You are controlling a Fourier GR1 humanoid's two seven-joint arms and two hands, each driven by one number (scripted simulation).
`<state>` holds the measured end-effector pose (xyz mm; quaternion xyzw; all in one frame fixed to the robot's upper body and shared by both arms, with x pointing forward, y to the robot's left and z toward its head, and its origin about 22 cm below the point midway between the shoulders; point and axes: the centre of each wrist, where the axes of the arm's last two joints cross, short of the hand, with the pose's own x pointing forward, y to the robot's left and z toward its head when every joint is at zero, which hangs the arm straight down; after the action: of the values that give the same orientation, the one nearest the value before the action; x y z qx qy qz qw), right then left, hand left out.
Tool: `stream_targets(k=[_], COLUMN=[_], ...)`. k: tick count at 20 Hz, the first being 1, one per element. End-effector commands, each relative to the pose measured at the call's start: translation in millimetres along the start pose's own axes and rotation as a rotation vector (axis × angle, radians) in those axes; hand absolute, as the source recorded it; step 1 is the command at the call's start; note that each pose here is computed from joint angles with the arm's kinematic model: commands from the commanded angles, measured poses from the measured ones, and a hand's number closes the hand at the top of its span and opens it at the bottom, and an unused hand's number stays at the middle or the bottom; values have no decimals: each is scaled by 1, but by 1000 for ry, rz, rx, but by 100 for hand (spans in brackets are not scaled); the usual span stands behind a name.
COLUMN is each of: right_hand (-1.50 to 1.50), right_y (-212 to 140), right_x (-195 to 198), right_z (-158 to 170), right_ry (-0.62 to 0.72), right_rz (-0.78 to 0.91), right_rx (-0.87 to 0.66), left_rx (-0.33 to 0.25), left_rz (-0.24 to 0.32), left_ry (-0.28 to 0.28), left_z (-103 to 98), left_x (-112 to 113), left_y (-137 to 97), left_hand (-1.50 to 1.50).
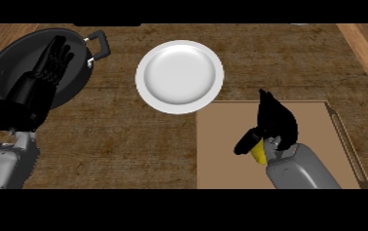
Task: Pick the lemon from the tray and place it in the plate
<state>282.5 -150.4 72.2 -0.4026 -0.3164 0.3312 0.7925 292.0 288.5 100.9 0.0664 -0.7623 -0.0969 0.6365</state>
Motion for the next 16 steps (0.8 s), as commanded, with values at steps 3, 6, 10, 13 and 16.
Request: stream_targets(k=[3,6,10,13,16], right_hand=[-150,-150,-150,-150,-150], right_y=[10,28,36,32,44], right_x=[-1,-9,-20,-35,-29], right_z=[-4,1,-12,-18,-16], right_ry=[227,222,226,266,277], right_rz=[65,63,66,84,98], right_rx=[53,78,133,123,130], left_rx=[-10,-7,-17,-25,6], left_rz=[-8,-8,17,11,11], left_ry=[-3,-8,5,-2,-24], left_z=[-2,-17,-15,-7,-8], left_x=[-5,10,3,12,4], left_y=[-3,2,-11,-13,-9], left_hand=[0,0,0,0,0])
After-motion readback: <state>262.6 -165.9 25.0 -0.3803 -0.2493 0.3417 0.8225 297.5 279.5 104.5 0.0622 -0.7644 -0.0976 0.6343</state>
